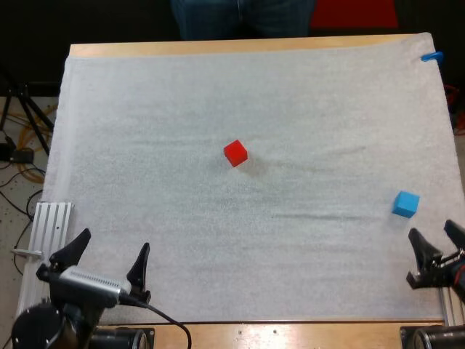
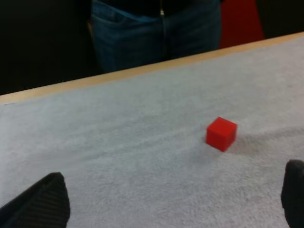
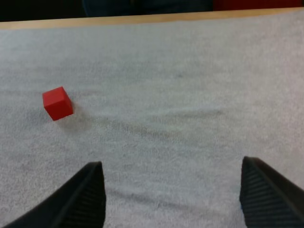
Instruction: Stack red cube on blue cube
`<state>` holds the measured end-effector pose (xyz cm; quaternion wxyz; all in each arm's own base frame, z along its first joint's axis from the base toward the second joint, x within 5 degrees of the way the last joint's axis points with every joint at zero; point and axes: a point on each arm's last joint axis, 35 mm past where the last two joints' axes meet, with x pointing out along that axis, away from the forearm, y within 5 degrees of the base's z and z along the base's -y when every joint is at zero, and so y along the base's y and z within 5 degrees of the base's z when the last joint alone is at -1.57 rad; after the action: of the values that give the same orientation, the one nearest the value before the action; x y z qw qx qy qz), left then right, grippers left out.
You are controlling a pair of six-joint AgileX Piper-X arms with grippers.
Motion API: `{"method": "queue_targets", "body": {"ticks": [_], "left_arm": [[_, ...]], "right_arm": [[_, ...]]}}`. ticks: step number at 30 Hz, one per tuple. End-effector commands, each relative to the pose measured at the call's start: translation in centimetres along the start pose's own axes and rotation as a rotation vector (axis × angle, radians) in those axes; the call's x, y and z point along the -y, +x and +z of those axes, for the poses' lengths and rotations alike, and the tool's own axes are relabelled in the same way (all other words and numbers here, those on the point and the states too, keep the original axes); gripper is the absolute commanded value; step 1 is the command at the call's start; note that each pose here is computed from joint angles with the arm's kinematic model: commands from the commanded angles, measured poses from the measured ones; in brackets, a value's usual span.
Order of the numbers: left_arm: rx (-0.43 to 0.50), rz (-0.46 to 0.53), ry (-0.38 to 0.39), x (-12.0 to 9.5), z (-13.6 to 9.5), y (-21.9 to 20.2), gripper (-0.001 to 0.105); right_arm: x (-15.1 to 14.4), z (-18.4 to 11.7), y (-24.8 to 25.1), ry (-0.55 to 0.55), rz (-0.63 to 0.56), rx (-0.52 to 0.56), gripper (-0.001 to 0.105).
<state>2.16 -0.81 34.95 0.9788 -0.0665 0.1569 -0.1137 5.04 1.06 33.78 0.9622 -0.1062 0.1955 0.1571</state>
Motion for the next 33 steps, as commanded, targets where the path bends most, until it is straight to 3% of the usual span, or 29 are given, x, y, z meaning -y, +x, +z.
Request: {"method": "queue_targets", "body": {"ticks": [1,6,11,20,25,29,33], "left_arm": [[-0.014,-0.014,-0.006,0.1,0.7,0.0,0.087],[-0.118,-0.090,0.009,0.6,3.2,0.7,0.087],[-0.147,-0.174,0.039,1.3,5.0,1.1,0.087],[-0.184,-0.189,0.044,1.6,5.5,2.1,0.087],[-0.183,-0.189,0.044,1.6,5.5,2.1,0.087],[-0.183,-0.189,0.044,1.6,5.5,2.1,0.087],[-0.183,-0.189,0.044,1.6,5.5,2.1,0.087]], "right_arm": [[0.3,1.1,0.1,-0.028,0.010,0.001,0.059],[1.0,4.6,1.4,-0.049,0.133,-0.033,0.059],[1.7,7.0,2.9,-0.033,0.215,-0.082,0.059],[2.0,11.0,6.0,-0.097,0.275,-0.070,0.059],[0.4,13.2,9.7,-0.173,0.306,-0.068,0.060],[-2.3,14.5,14.0,-0.247,0.304,-0.101,0.068],[-5.5,15.6,18.0,-0.310,0.315,-0.142,0.069]]}}
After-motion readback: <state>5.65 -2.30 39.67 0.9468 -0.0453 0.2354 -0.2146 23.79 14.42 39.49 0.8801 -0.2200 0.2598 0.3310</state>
